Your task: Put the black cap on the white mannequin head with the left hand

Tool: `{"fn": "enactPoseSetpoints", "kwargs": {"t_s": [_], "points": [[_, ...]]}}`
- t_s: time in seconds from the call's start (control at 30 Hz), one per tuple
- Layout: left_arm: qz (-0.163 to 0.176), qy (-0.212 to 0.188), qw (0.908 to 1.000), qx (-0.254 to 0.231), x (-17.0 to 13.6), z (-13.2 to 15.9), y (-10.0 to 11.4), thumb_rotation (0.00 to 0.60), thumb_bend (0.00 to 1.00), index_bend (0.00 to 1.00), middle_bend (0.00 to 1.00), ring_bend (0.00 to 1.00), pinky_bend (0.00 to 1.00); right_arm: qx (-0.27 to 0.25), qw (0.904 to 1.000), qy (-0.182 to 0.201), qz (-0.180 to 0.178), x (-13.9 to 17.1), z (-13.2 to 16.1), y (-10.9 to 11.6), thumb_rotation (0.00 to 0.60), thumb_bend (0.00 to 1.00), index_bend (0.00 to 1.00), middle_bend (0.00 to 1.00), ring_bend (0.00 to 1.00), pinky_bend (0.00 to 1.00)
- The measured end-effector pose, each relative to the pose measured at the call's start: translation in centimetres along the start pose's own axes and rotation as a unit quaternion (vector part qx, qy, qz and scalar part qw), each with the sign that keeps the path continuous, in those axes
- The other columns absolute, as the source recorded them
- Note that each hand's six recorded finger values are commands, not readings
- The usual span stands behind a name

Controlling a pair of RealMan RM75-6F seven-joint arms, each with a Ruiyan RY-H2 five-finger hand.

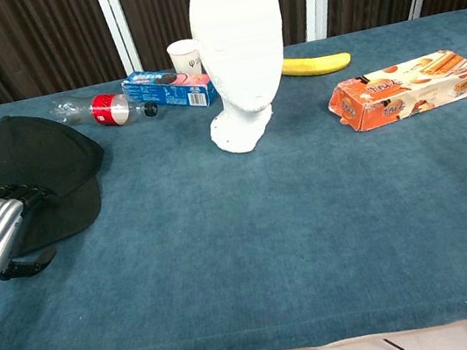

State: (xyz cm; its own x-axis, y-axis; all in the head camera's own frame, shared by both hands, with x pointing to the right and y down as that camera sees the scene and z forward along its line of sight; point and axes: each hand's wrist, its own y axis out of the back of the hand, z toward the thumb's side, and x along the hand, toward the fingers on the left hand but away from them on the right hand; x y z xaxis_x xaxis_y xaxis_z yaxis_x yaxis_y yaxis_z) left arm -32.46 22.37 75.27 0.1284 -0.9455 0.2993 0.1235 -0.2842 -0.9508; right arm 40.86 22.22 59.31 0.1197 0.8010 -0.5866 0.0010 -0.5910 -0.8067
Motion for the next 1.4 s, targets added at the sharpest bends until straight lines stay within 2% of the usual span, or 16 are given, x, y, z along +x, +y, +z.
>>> {"fn": "enactPoseSetpoints", "kwargs": {"t_s": [0.3, 0.43, 0.8, 0.9, 1.13, 1.27, 1.4], "points": [[-0.004, -0.003, 0.9996, 0.028, 0.1, -0.3, -0.3, 0.6, 0.29, 0.36, 0.32, 0.25, 0.23, -0.001, 1.0, -0.002, -0.006, 0.3, -0.1, 0.3, 0.6, 0.17, 0.0, 0.0, 0.0, 0.0], [-0.006, -0.008, 0.9983, 0.058, 0.1, -0.5, -0.6, 0.6, 0.28, 0.41, 0.37, 0.29, 0.23, -0.002, 1.0, -0.002, -0.006, 0.4, -0.1, 0.3, 0.6, 0.17, 0.0, 0.0, 0.0, 0.0], [-0.01, -0.014, 0.9896, 0.143, 0.9, -1.4, -0.9, 0.6, 0.31, 0.48, 0.46, 0.38, 0.25, -0.004, 1.0, 0.0, -0.006, 0.5, -0.2, 0.4, 0.6, 0.17, 0.0, 0.0, 0.0, 0.0], [-0.005, -0.012, 0.9888, 0.148, 1.1, -1.5, -0.7, 0.6, 0.36, 0.53, 0.51, 0.43, 0.29, -0.004, 1.0, 0.0, -0.005, 0.5, -0.2, 0.4, 0.6, 0.17, 0.0, 0.0, 0.0, 0.0], [0.037, -0.018, 0.9886, 0.145, 2.0, -1.6, 1.1, 0.6, 0.46, 0.71, 0.68, 0.56, 0.4, -0.003, 1.0, 0.002, -0.002, 0.5, -0.1, 0.2, 0.6, 0.17, 0.0, 0.0, 0.0, 0.0], [0.079, -0.021, 0.9887, 0.126, 2.7, -1.9, 3.0, 0.6, 0.48, 0.73, 0.71, 0.58, 0.41, -0.003, 1.0, 0.0, -0.001, 0.5, -0.2, 0.2, 0.6, 0.17, 0.0, 0.0, 0.0, 0.0], [0.129, -0.022, 0.9851, 0.112, 3.6, -2.8, 5.5, 0.6, 0.51, 0.75, 0.72, 0.59, 0.41, -0.003, 1.0, 0.0, 0.001, 0.5, -0.2, 0.1, 0.6, 0.17, 0.0, 0.0, 0.0, 0.0]]}}
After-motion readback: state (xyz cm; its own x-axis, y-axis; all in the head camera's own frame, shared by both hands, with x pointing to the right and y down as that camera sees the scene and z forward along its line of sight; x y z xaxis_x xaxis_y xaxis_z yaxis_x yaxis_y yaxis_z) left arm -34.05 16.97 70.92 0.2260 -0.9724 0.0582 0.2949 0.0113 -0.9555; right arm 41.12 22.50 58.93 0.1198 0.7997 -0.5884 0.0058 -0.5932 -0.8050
